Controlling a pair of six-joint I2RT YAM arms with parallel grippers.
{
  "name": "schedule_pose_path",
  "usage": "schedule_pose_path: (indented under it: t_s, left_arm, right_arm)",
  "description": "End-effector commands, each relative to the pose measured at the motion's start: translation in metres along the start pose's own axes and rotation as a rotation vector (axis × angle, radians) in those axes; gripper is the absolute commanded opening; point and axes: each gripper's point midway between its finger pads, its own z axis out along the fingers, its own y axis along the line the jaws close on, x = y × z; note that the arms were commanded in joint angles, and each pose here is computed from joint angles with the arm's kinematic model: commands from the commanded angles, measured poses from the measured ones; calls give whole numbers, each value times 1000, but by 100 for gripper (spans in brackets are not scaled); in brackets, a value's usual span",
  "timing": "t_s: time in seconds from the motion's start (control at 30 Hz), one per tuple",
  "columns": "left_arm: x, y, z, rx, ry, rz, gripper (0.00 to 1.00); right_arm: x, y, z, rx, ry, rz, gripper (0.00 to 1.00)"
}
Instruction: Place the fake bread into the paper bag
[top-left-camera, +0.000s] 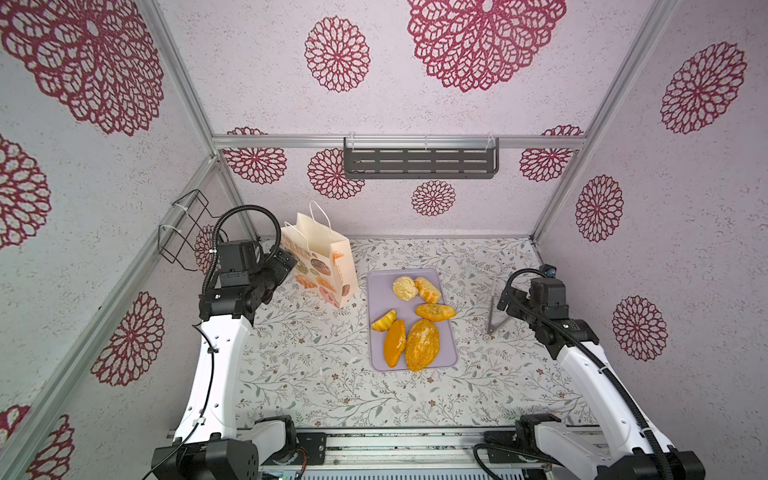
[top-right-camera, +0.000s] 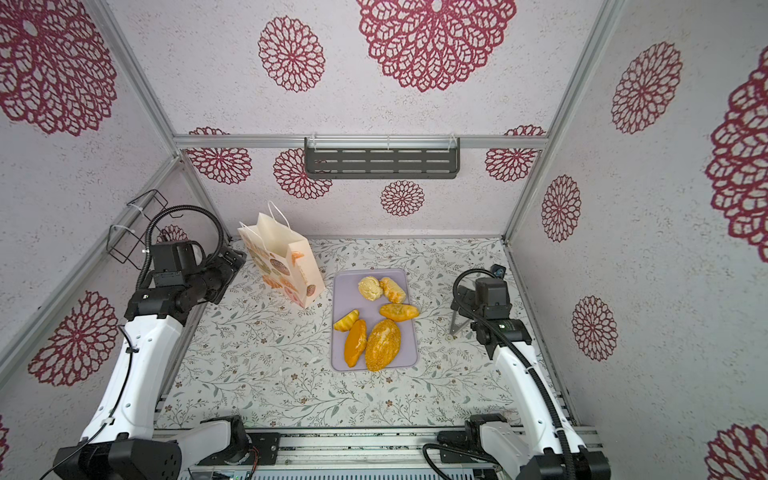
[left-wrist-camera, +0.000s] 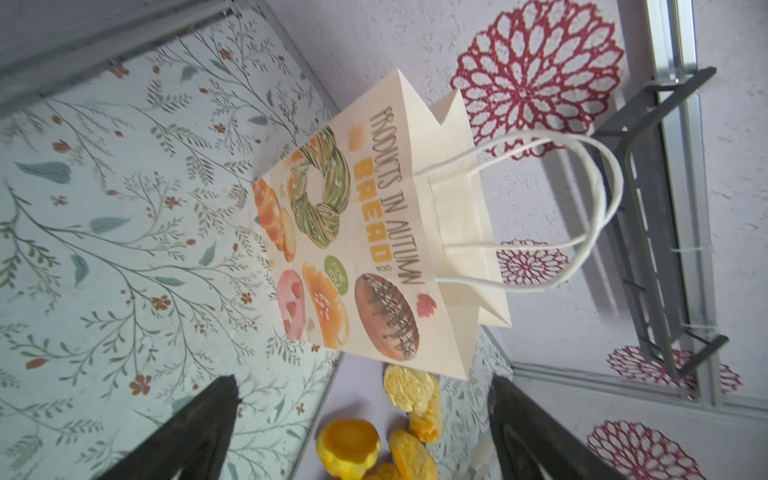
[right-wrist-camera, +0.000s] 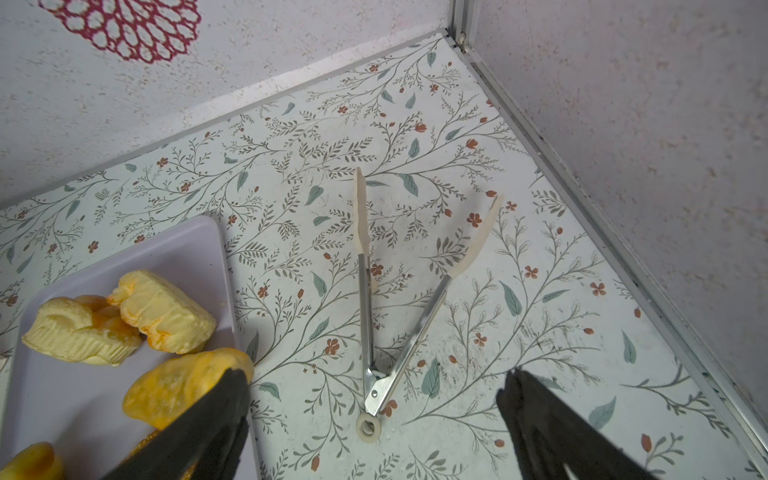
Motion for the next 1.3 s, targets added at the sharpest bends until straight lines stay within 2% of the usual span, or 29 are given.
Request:
schedule_pose_path:
  t_s: [0.0,0.17,0.33,0.5,0.7,0.9,1.27]
  left_arm:
    - [9,-28,-10,101,67,-16,97]
    - [14,-43,-9,160,110,30,97]
    - [12,-46,5,102,166,85,97]
    - [4,-52,15,-15,180,177,97]
    - [6,-43,41,-108,233,152,97]
    - [3,-29,52,-227,200,185,97]
    - [1,-30,74,-217,171,148,97]
  right_arm:
    - [-3,7,-8,-39,-11,22,99]
    - [1,4,-7,-34,-2,13,99]
    - [6,2,-7,-30,1,11,99]
    - [9,-3,-8,-9,-2,0,99]
    - [13,-6,-8,-2,-7,-4,99]
    - [15,-9,-8,8,-4,-7,99]
    - [20,-10,-3,14,9,-31,99]
